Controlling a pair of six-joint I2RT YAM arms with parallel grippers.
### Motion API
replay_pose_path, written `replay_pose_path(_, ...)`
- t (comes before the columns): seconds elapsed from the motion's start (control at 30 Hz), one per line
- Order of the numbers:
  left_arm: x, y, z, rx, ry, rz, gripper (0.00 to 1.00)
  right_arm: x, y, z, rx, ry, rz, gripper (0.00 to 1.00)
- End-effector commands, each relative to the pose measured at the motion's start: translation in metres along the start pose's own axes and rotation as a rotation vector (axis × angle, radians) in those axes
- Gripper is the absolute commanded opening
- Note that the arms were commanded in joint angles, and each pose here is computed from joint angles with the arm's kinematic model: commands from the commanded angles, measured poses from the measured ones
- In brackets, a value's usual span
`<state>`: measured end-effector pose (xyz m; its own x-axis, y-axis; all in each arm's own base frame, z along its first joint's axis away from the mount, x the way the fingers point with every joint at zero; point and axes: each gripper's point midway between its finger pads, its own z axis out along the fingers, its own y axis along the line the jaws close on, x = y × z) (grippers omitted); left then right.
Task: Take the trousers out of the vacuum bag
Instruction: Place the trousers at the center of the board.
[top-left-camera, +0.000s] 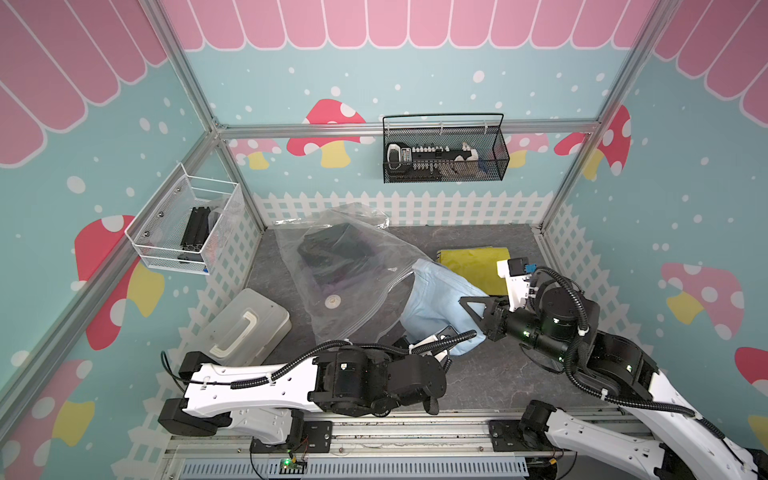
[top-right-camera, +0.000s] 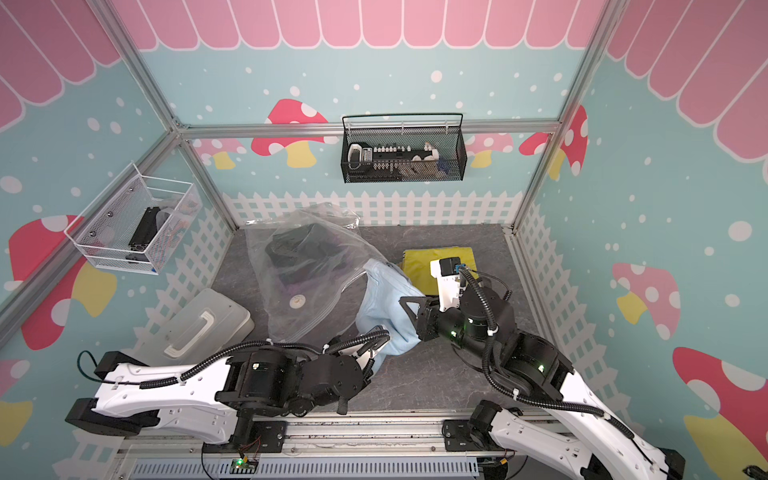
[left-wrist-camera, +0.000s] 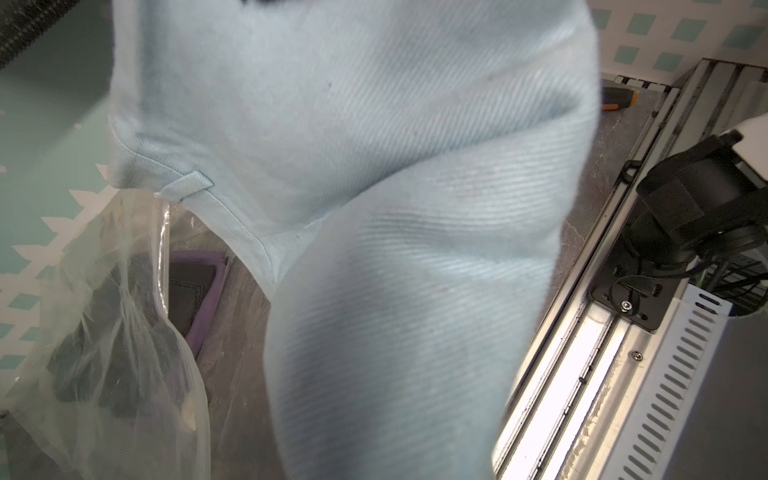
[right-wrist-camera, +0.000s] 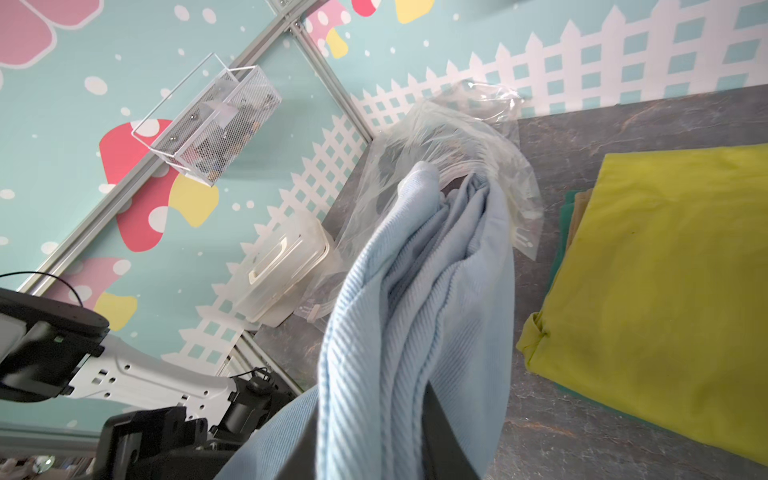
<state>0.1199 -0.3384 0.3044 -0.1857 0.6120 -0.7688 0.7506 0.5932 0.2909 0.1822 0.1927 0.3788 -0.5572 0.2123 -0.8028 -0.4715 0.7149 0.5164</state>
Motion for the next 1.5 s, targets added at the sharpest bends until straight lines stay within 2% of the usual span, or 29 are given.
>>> replay_pose_path(0.0,-0.053,0.015,-0.014,-0.057,-0.156,-0.025,0.00,-0.037,0.004,-0.019,0.022,-0.146,0.014,0.00)
replay_pose_path(0.23,-0.080,0.029,-0.002,-0.056,-0.183,-0.023,0.00,-0.063,-0.005,-0.023,0.118,-0.228,-0.007,0.00)
replay_pose_path(0.67,-0.126,0.064,0.007,-0.073,-0.231,-0.031,0.00,-0.098,-0.019,0.015,0.155,-0.243,0.040,0.00)
replay_pose_path(1.1,-0.158,0.083,0.028,-0.054,-0.261,-0.055,0.00,-0.134,-0.063,0.003,0.265,-0.339,0.097,0.00)
replay_pose_path(1.47,-0.179,0.107,0.050,-0.141,-0.255,0.015,0.00,-0.156,-0.097,0.006,0.294,-0.420,0.146,0.00)
